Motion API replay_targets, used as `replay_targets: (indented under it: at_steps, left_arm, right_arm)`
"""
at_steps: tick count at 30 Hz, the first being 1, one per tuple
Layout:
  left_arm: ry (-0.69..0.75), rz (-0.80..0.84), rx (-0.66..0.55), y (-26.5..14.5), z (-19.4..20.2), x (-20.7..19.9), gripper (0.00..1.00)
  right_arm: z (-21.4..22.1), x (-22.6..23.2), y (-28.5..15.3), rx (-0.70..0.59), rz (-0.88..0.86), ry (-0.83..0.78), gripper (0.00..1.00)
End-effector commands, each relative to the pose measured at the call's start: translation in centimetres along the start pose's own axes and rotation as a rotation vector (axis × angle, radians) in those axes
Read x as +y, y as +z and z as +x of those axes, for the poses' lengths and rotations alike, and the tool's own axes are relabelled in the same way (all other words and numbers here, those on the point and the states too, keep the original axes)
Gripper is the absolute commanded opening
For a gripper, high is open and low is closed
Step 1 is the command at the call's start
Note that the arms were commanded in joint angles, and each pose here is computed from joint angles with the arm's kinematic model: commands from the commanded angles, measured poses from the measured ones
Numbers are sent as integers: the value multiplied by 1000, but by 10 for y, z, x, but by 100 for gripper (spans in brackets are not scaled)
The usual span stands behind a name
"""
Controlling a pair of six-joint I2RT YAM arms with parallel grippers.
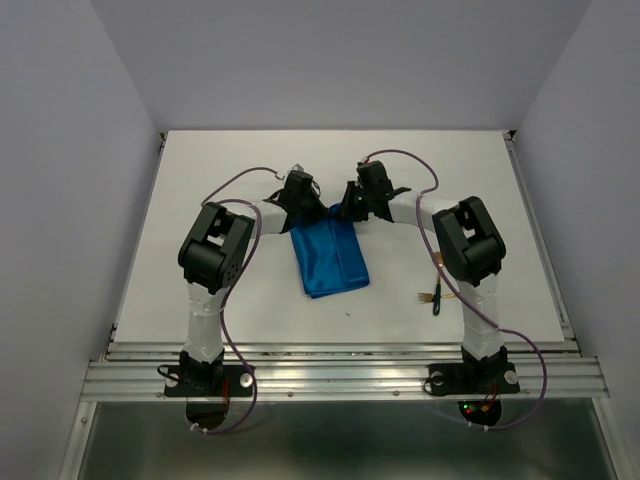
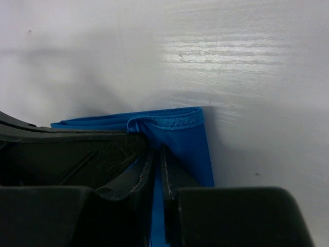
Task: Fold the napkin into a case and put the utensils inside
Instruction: Smooth out the 2/3-rectangle-folded napkin at the center of the board.
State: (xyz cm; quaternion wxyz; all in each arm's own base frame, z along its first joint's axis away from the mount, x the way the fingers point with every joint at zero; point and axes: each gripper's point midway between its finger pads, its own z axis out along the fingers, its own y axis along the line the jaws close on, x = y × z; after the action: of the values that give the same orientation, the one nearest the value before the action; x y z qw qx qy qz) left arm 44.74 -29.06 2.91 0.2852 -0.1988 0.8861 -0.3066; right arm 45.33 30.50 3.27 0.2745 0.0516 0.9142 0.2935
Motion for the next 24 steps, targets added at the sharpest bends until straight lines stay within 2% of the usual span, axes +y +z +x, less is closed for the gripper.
replay_targets:
  at_steps: [1,6,14,18,21,24]
  left_arm:
    - [14,-43,-5,4,-2,9,0]
    - [29,-35,1,2,-2,6,0]
    - [52,-25,8,1,-2,5,0]
    - [77,-1,20,-2,-1,2,0]
    - [98,38,28,-5,-2,-5,0]
    - [112,112,20,-11,-6,-19,0]
  right_arm:
    - [7,-9,-19,22,59,-40,16]
    - [-6,-8,-43,-39,89,-82,25]
    - [-15,-1,-91,-145,91,-72,27]
    - [-44,5,-87,-192,90,-67,28]
    - [-52,9,-67,-158,73,-53,28]
    - [-38,10,-49,-70,42,-55,27]
